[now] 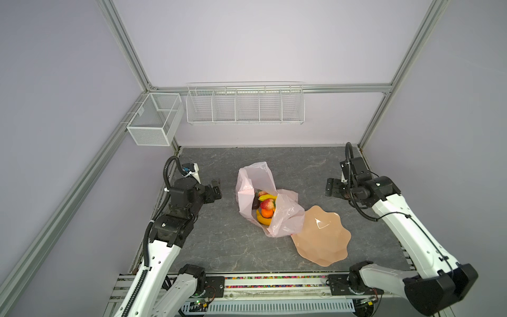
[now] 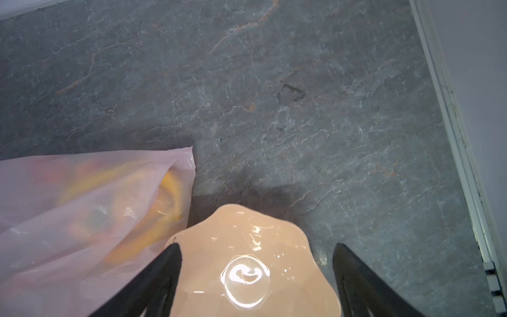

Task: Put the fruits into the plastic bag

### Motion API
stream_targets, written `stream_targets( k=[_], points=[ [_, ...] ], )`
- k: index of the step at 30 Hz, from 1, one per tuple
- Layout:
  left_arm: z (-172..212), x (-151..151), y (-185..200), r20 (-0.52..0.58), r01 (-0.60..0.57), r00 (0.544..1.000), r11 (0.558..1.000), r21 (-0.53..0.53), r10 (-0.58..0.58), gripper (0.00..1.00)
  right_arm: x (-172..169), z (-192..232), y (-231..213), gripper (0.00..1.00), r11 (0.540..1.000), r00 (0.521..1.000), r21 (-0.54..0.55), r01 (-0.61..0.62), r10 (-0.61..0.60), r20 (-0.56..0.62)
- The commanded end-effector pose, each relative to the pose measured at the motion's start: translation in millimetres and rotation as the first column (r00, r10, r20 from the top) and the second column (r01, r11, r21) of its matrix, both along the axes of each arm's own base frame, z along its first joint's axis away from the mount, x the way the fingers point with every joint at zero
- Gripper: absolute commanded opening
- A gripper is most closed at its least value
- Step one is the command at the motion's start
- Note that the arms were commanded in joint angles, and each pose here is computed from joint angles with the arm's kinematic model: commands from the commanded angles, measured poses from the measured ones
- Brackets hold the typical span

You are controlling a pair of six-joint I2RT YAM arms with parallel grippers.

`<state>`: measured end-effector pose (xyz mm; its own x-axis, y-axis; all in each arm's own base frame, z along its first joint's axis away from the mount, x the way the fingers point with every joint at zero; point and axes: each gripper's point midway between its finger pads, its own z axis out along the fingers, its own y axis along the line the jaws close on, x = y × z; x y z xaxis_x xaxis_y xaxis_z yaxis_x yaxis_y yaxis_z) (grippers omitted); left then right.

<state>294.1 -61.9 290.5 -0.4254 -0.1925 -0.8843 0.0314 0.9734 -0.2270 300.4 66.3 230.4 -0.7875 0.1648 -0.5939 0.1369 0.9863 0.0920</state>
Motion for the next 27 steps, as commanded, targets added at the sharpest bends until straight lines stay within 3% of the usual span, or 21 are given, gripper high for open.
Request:
stream_targets(
  k=[1, 5, 8, 12, 17, 20, 22, 27],
  points=[
    [8, 14, 7, 0.055, -0.057, 0.997, 0.998, -0.032, 0.059, 0.99, 26, 30, -12, 0.89, 0.998, 0.972, -0.067, 0.011, 0.005, 0.236],
    [0, 30, 27, 0.084, -0.125, 0.988, 0.992, -0.02, 0.127, 0.99, 40, 34, -37, 0.89, 0.994, 0.923, -0.062, 0.09, -0.06, 0.38],
    [-10, 40, 55, 0.121, -0.204, 0.971, 0.979, -0.028, 0.206, 0.99, 47, 23, -54, 0.89, 0.986, 0.894, -0.074, 0.148, -0.102, 0.437],
    [-46, 42, 88, 0.14, -0.289, 0.948, 0.957, 0.012, 0.285, 0.99, 53, -6, -60, 0.89, 0.976, 0.879, -0.149, 0.158, -0.07, 0.472],
    [-87, 25, 95, 0.199, -0.302, 0.94, 0.948, 0.104, 0.277, 0.99, 48, -43, -63, 0.89, 0.97, 0.888, -0.19, 0.151, -0.048, 0.457],
    [-94, 19, 96, 0.269, -0.305, 0.927, 0.942, 0.14, 0.261, 0.99, 46, -53, -61, 0.89, 0.974, 0.869, -0.179, 0.138, -0.033, 0.493],
    [-91, 24, 95, 0.305, -0.301, 0.918, 0.945, 0.128, 0.252, 0.99, 47, -58, -57, 0.89, 0.98, 0.848, -0.156, 0.123, -0.022, 0.529],
    [-120, 48, 88, 0.269, -0.258, 0.937, 0.96, 0.11, 0.221, 0.99, 60, -63, -48, 0.89, 0.982, 0.818, -0.171, 0.084, 0.03, 0.574]
  ],
)
